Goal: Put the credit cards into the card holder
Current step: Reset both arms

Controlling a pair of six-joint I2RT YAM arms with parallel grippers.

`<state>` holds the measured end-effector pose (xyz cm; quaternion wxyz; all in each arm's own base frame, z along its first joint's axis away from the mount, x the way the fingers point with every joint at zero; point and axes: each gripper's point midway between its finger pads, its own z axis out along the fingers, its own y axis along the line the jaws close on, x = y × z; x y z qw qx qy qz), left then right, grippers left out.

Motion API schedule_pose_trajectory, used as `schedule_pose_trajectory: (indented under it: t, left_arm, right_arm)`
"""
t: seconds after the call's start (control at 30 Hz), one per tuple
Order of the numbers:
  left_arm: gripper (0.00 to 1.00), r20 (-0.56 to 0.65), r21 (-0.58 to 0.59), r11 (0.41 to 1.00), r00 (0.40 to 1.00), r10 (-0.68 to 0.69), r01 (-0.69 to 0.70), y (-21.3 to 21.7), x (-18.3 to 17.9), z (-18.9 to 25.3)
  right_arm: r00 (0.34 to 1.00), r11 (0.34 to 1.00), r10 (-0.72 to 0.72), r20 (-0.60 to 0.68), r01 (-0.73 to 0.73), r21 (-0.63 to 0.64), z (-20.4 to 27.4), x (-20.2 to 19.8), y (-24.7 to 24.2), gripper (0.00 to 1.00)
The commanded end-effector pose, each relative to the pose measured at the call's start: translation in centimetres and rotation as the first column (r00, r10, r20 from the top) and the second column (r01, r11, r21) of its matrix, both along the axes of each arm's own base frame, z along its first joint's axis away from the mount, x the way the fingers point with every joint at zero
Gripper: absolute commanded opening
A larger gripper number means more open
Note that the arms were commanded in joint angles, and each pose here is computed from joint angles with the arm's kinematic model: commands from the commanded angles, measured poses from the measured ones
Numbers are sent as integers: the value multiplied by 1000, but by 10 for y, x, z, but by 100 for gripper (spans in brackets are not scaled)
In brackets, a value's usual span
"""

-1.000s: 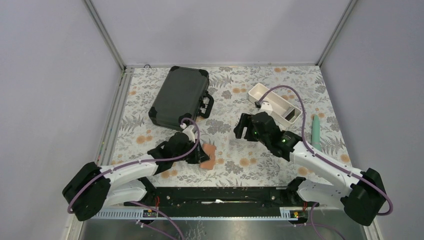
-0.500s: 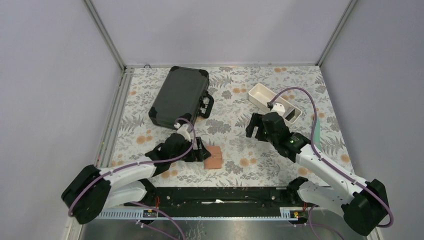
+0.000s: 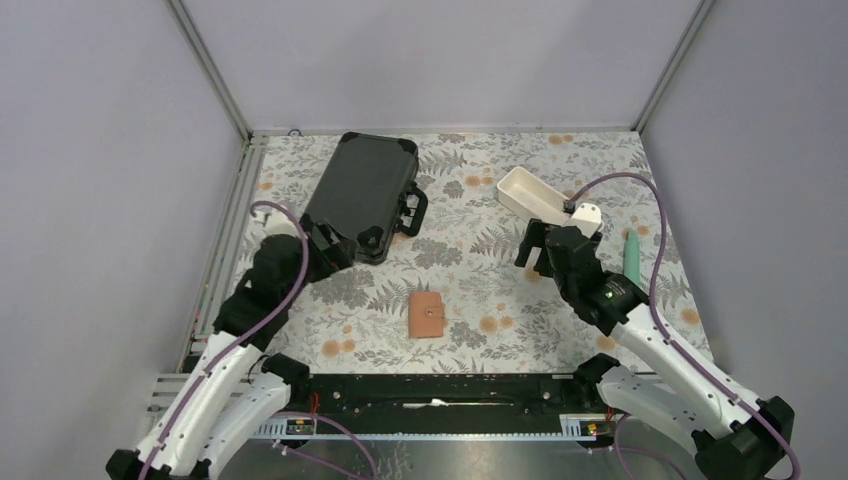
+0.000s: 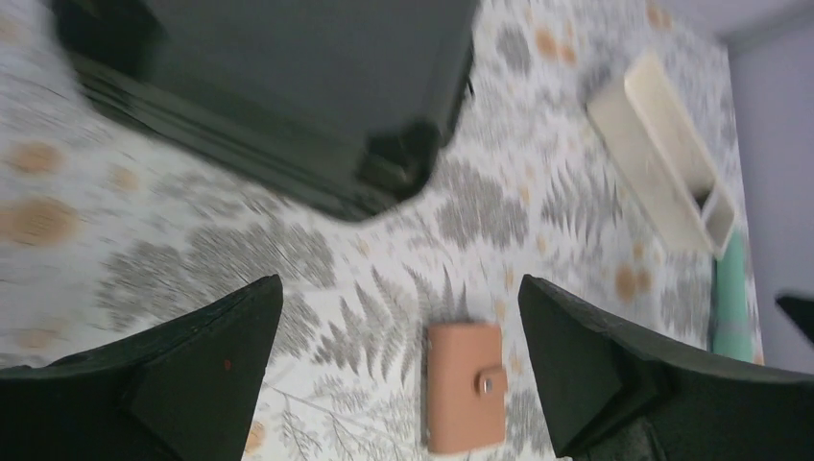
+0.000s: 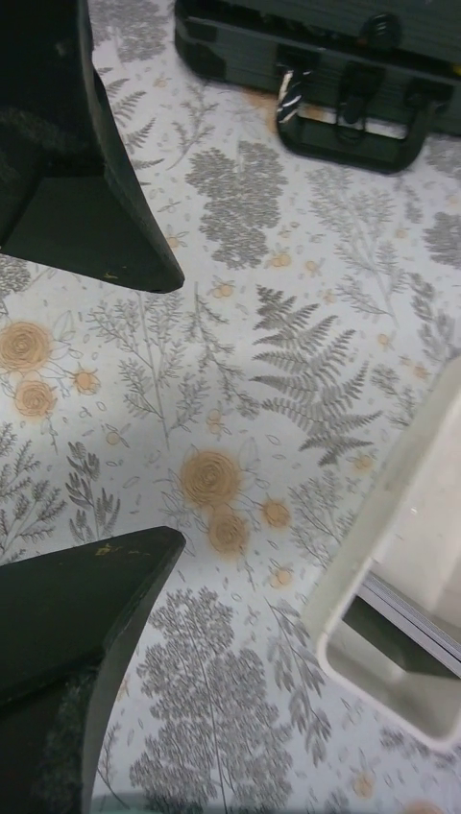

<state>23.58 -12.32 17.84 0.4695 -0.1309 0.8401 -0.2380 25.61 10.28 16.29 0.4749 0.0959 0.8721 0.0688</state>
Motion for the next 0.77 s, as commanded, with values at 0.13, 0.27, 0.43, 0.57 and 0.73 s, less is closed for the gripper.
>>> schedule_pose_trajectory:
  t: [0.13,0.27,0.43,0.57,0.73]
  left_arm:
    - [99,93,214,951,973,210,-225,90,5,77]
    - [99,203,271,904,938,282,-331,116,0,92]
    - [99,243,286,880,917,317,-380,127,-6,77]
    - [99,232,293,878,919,319,-379,127,-4,75]
    - [99,222,309,872,920,323,-381,129,-3,71]
  right_arm:
    - [969,985,-118,216,141,-94,59,11,-40,100]
    - [948,987,-130,290,153,-57,70,8,-46,100]
    - [930,987,-139,339,157,-24,78,2,-51,100]
    - [930,987,-141,340,161,-29,79,3,-52,99]
    - [930,987,-140,341,157,-23,77,2,-51,100]
